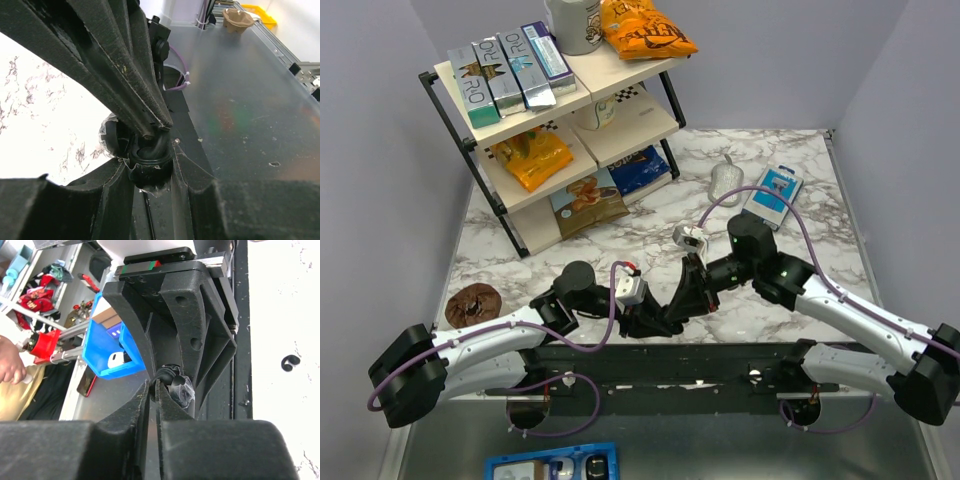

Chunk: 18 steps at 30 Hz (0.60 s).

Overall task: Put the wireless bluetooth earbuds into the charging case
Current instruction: Place the earbud in the charging case.

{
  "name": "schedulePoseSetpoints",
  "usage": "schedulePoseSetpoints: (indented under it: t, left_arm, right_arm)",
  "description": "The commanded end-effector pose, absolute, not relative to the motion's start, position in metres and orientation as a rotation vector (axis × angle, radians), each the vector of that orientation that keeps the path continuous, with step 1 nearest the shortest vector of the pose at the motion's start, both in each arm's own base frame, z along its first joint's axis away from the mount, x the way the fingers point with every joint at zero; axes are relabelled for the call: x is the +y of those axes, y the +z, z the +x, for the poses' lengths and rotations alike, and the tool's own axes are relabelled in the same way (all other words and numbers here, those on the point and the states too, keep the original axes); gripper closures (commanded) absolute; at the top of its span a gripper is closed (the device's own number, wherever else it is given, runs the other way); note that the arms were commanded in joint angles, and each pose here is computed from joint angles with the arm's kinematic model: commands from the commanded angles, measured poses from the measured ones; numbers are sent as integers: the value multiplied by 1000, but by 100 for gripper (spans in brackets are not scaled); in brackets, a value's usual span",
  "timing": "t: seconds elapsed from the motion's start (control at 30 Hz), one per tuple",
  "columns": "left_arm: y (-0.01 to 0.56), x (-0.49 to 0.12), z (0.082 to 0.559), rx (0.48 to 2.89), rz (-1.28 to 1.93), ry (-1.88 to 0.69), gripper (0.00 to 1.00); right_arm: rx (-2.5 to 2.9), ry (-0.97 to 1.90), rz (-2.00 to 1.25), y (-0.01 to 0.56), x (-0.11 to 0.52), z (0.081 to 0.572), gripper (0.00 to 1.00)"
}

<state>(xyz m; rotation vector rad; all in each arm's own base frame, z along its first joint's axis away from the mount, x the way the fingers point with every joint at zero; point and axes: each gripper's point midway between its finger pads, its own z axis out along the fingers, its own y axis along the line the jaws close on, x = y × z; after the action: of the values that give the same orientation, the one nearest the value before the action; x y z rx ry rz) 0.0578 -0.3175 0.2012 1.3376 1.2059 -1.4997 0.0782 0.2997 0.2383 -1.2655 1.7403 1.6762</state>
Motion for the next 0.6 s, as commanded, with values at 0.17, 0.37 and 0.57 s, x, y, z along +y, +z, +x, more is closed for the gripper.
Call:
schedulePoseSetpoints:
  t: [0.17, 0.37, 0.57]
  left_arm:
    - [223, -319, 47, 1058, 1361, -1514, 100]
    - [222, -318, 49, 1067, 1356, -1504, 100]
    - [216, -318, 53, 1096, 1353, -1476, 100]
  right_arm:
    - [1798, 1519, -1197, 234, 302, 100, 75]
    - [1781, 1502, -1197, 243, 300, 99, 73]
    - [1681, 1533, -1207, 281, 295, 89, 66]
